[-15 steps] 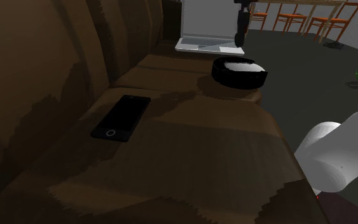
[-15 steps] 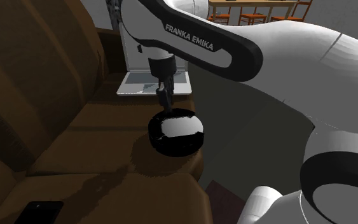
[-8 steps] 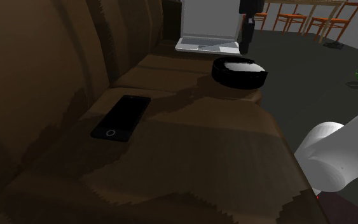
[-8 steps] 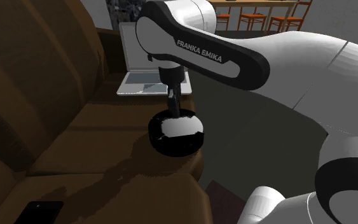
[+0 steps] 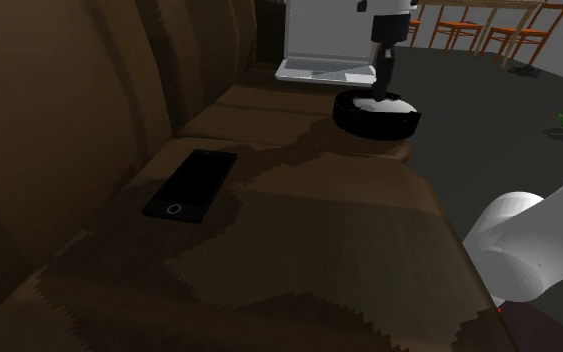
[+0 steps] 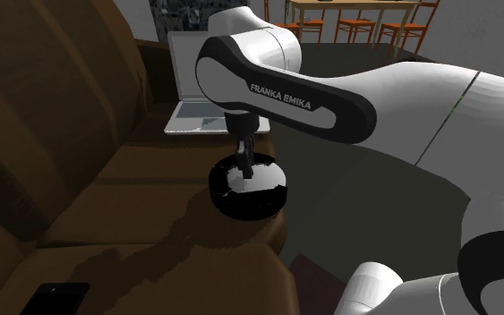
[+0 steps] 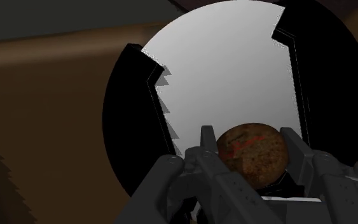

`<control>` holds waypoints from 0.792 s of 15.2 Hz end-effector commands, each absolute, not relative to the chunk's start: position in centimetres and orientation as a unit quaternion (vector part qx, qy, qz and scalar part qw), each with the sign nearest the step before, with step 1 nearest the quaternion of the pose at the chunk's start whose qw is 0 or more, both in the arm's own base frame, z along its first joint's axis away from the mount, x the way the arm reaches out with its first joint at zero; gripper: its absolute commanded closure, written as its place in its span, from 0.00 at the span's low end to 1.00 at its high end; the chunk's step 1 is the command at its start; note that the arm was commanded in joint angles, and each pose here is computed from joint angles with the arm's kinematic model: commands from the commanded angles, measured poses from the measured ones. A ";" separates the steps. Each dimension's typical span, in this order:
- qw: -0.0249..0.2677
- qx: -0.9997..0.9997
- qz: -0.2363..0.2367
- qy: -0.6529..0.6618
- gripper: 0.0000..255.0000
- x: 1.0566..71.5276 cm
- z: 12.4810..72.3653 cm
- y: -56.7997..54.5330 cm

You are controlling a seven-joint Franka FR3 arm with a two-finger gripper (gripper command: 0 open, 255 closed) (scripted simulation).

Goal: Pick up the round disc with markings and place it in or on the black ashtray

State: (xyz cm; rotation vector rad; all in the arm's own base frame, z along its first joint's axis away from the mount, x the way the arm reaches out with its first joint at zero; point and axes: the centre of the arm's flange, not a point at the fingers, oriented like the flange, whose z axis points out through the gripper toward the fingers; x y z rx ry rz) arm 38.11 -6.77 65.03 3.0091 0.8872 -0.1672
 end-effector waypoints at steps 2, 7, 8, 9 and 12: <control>0.000 0.958 -0.053 0.282 1.00 38.1 64.8 -6.8; 0.000 0.958 -0.053 0.282 1.00 38.1 64.8 -6.8; 0.000 0.958 -0.053 0.282 0.00 38.1 64.8 -6.8; 0.000 0.958 -0.053 0.282 0.00 38.1 64.8 -6.8; 0.000 0.958 -0.053 0.282 0.00 38.1 64.8 -6.8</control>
